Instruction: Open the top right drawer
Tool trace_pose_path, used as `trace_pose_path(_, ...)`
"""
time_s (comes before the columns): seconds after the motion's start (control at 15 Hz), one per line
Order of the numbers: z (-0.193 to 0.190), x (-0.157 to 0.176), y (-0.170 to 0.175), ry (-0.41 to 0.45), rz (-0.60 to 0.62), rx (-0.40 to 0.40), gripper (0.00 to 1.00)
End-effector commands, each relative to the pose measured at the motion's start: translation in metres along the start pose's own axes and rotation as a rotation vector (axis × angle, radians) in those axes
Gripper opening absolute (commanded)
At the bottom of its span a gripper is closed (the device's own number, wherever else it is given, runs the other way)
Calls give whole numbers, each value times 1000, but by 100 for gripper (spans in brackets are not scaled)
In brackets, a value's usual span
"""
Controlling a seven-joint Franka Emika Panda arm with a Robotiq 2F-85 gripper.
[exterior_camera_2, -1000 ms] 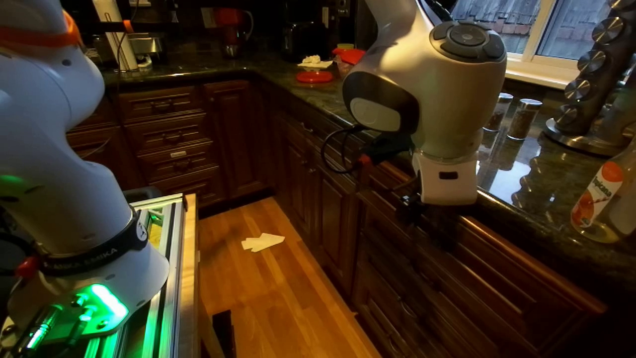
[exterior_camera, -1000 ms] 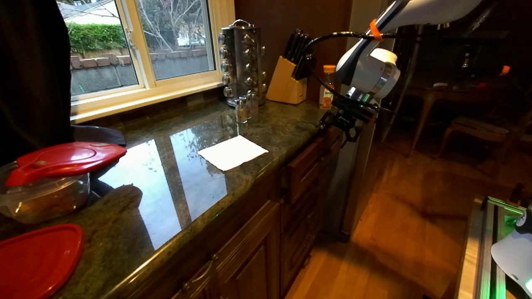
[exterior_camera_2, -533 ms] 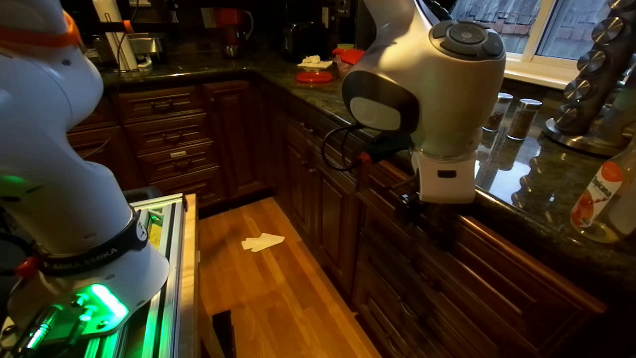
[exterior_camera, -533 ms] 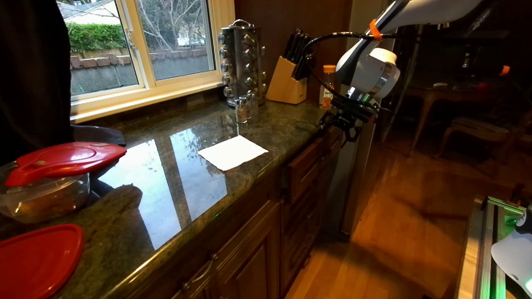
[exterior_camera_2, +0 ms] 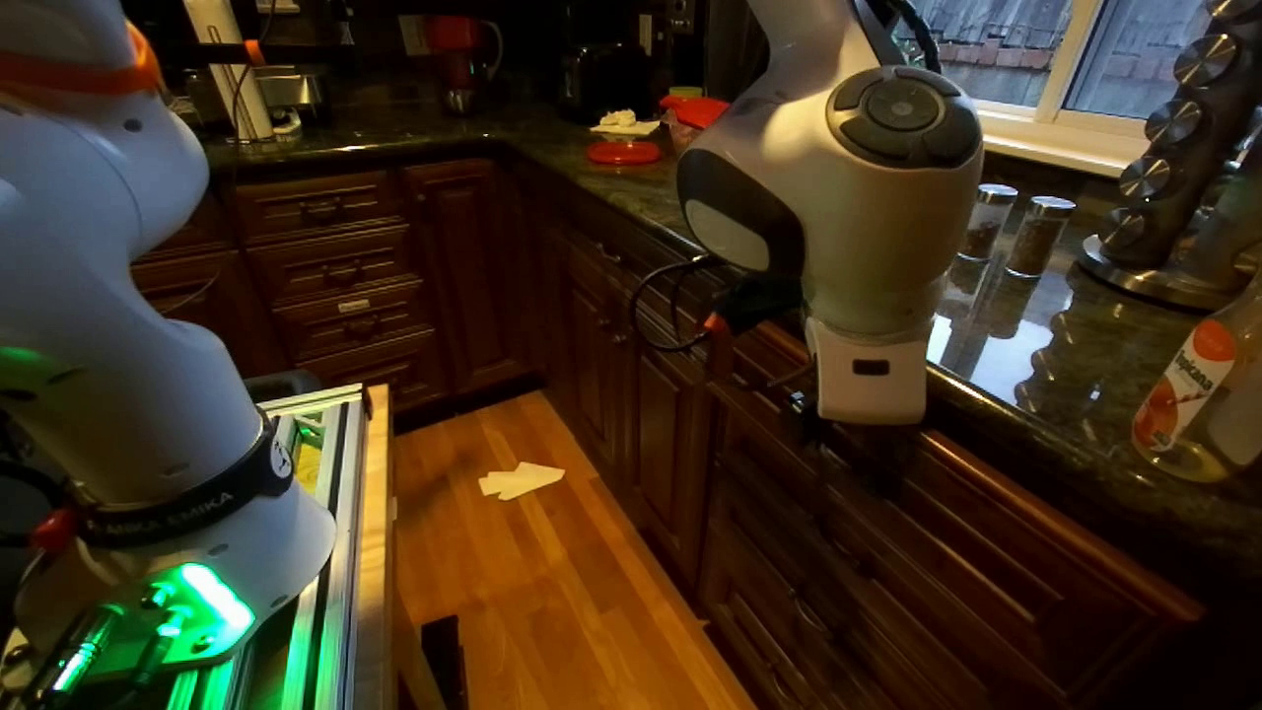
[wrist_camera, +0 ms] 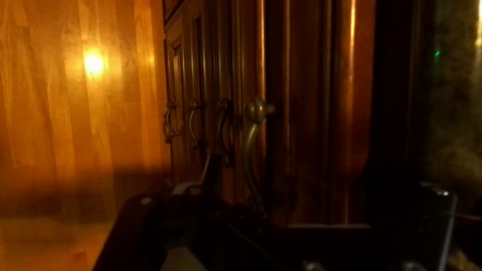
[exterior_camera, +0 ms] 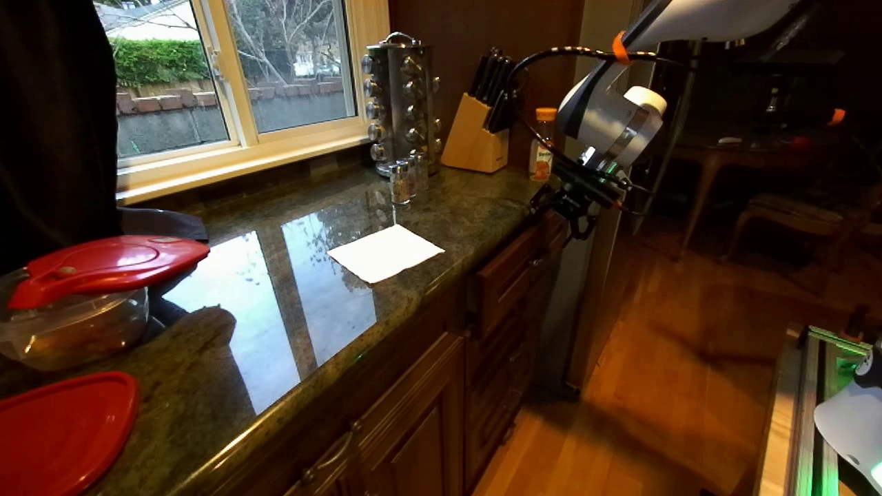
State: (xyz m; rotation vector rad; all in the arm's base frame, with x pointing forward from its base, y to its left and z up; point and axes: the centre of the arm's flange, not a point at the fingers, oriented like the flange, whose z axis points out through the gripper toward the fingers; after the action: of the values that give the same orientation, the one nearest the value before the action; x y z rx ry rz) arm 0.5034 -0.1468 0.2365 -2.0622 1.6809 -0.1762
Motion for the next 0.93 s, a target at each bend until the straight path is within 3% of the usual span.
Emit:
trace_pose_path(0.0,18,0,8,-21,-14,58,100)
trace_pose_path(0.47,23,0,13,-26,-28,21,100)
trace_pose_path(0.87,14,-6,16,1,-16,-122,100)
